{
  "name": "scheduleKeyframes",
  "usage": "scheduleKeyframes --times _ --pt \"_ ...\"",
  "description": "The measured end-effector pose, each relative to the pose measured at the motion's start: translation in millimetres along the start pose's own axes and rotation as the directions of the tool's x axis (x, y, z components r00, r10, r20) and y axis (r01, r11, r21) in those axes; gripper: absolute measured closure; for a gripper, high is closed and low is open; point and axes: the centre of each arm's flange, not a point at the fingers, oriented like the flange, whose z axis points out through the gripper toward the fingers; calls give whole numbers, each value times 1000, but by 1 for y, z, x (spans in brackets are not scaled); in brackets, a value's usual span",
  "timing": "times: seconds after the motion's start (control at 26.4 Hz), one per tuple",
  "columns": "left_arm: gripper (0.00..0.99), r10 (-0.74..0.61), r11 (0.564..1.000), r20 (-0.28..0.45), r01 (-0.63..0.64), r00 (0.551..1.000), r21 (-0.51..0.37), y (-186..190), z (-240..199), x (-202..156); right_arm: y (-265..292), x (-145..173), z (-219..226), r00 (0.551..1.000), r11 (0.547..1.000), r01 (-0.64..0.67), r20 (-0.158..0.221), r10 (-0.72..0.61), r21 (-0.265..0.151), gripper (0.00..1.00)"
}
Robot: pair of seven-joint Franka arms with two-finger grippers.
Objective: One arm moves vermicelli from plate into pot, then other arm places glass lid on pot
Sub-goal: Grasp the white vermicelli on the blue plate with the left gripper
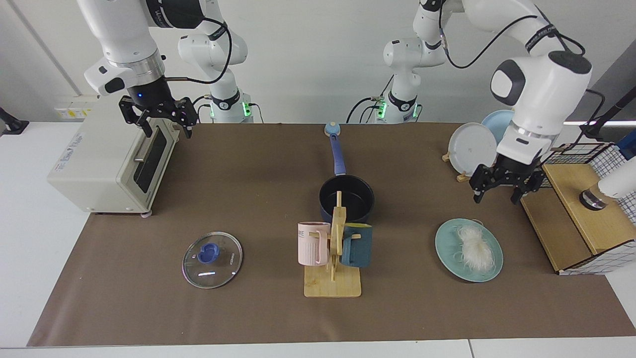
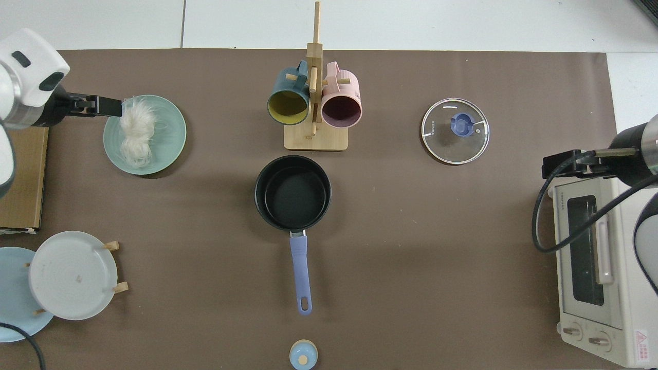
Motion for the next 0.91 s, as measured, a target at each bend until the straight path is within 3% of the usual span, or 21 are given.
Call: scheduleKeyframes --times 0.23,0.49,0.91 --pt "0 23 999 -1 -23 1000 45 -18 74 10 0 0 0 1000 1000 0 0 0 0 0" --pt "0 7 999 66 -10 998 51 -33 151 5 0 0 0 1000 1000 0 0 0 0 0" --pt "0 -116 992 59 112 992 57 -42 169 4 0 0 0 1000 1000 0 0 0 0 0"
